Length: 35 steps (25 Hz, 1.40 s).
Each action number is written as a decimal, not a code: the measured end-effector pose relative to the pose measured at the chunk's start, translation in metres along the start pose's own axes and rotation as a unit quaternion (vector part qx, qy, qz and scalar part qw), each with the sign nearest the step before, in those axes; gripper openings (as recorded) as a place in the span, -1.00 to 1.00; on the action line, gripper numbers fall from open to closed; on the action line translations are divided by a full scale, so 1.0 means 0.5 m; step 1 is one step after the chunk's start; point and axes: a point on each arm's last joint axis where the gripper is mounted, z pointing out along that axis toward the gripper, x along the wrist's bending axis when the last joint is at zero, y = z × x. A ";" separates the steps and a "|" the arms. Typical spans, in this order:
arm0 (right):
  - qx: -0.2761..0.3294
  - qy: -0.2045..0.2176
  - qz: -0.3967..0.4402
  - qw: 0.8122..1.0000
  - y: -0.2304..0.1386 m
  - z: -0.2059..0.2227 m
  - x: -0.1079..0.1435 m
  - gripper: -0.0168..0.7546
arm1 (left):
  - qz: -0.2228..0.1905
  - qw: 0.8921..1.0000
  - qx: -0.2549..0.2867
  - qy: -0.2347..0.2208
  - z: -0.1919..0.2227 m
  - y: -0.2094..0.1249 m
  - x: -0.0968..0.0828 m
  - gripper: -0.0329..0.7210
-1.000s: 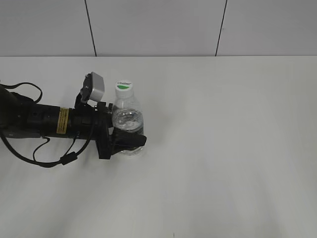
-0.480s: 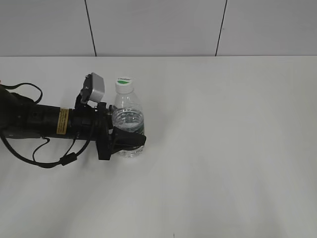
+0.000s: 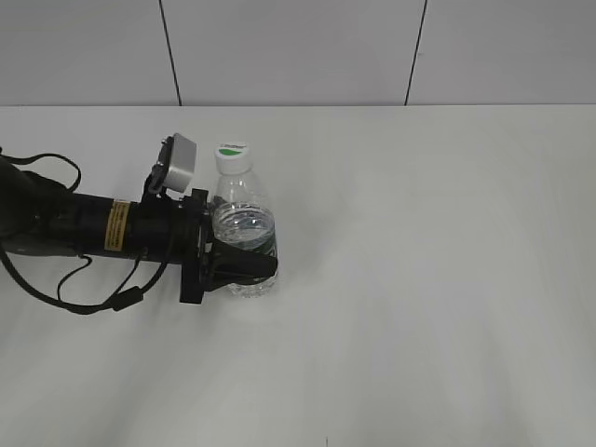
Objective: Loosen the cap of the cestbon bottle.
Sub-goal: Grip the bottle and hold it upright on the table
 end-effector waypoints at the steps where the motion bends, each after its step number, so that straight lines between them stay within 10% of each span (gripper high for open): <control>1: 0.000 0.000 0.000 1.000 0.000 0.000 0.000 0.46 | 0.009 1.000 0.004 -0.006 0.000 0.003 0.001 0.19; 26: 0.003 0.010 0.012 1.000 0.007 0.000 0.003 0.46 | 0.069 0.996 -0.001 -0.056 0.065 0.100 0.021 0.19; 35: 0.159 0.087 0.065 0.981 0.138 0.064 0.006 0.22 | 0.080 0.995 0.023 -0.062 0.065 0.091 0.019 0.19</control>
